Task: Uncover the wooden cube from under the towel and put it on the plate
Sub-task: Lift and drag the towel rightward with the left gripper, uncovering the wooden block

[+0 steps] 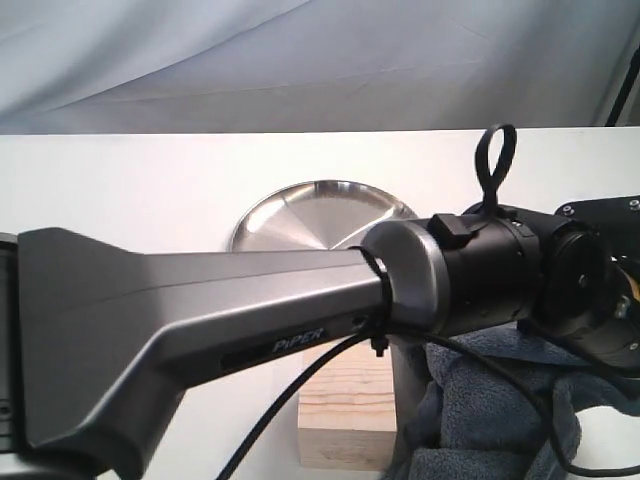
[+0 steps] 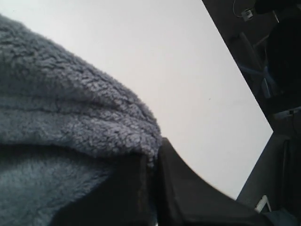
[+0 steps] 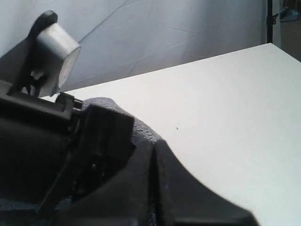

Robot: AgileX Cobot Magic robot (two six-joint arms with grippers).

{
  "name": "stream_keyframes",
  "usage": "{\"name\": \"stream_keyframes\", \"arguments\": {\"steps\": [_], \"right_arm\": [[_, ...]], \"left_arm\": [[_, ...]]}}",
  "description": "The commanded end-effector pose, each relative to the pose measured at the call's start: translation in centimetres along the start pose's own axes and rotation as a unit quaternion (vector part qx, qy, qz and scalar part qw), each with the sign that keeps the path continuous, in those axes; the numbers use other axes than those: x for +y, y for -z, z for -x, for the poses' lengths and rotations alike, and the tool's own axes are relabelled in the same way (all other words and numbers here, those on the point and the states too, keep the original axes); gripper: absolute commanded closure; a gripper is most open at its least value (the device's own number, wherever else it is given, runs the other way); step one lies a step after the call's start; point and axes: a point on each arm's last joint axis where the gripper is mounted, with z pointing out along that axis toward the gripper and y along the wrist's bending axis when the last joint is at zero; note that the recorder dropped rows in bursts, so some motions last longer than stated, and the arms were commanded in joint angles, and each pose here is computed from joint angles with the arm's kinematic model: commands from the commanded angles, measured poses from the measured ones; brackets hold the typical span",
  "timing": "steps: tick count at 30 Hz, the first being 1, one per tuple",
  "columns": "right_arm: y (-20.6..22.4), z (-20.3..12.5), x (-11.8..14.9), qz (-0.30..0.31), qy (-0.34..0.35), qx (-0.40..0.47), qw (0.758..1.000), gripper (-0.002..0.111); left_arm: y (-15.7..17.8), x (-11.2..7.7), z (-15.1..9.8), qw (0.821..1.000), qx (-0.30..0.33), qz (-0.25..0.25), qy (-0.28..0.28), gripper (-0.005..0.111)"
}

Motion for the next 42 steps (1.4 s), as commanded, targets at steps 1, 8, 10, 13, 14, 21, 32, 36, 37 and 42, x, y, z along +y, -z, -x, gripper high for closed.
{"name": "stream_keyframes", "arguments": {"steps": [1, 8, 10, 13, 14, 21, 32, 36, 37, 42], "right_arm": [[0.0, -0.2, 0.0, 0.0, -0.004, 0.004, 1.0, 0.105], [0.0, -0.2, 0.0, 0.0, -0.004, 0.004, 1.0, 0.105], [0.0, -0.2, 0.0, 0.0, -0.004, 0.004, 1.0, 0.105], [0.0, -0.2, 0.0, 0.0, -0.004, 0.004, 1.0, 0.105], [0.0, -0.2, 0.0, 0.0, -0.004, 0.004, 1.0, 0.105], [0.0, -0.2, 0.0, 0.0, -0.004, 0.004, 1.0, 0.105], [0.0, -0.2, 0.0, 0.0, -0.004, 0.004, 1.0, 0.105], [0.0, -0.2, 0.0, 0.0, -0.004, 0.004, 1.0, 0.105], [0.0, -0.2, 0.0, 0.0, -0.004, 0.004, 1.0, 0.105], [0.0, -0.2, 0.0, 0.0, -0.004, 0.004, 1.0, 0.105]], "left_arm": [[-0.5, 0.1, -0.6, 1.0, 0.023, 0.004, -0.018, 0.106], [-1.5, 1.3, -2.2, 0.994, 0.088, 0.026, -0.052, 0.094], [-1.8, 1.7, -2.5, 0.993, 0.1, 0.032, -0.053, 0.089], [-2.1, 2.1, -3.0, 0.99, 0.12, 0.042, -0.06, 0.083], [-2.1, 2.2, -3.1, 0.989, 0.123, 0.047, -0.066, 0.081], [-1.8, 3.4, -3.4, 0.974, 0.153, 0.102, -0.133, 0.064], [-1.1, 3.3, -3.6, 0.967, 0.179, 0.114, -0.139, 0.023], [0.3, 2.6, -3.4, 0.962, 0.203, 0.117, -0.14, 0.022], [0.7, 2.3, -3.3, 0.96, 0.211, 0.118, -0.141, 0.022], [2.3, 1.4, -2.9, 0.951, 0.238, 0.118, -0.16, 0.022]]}}
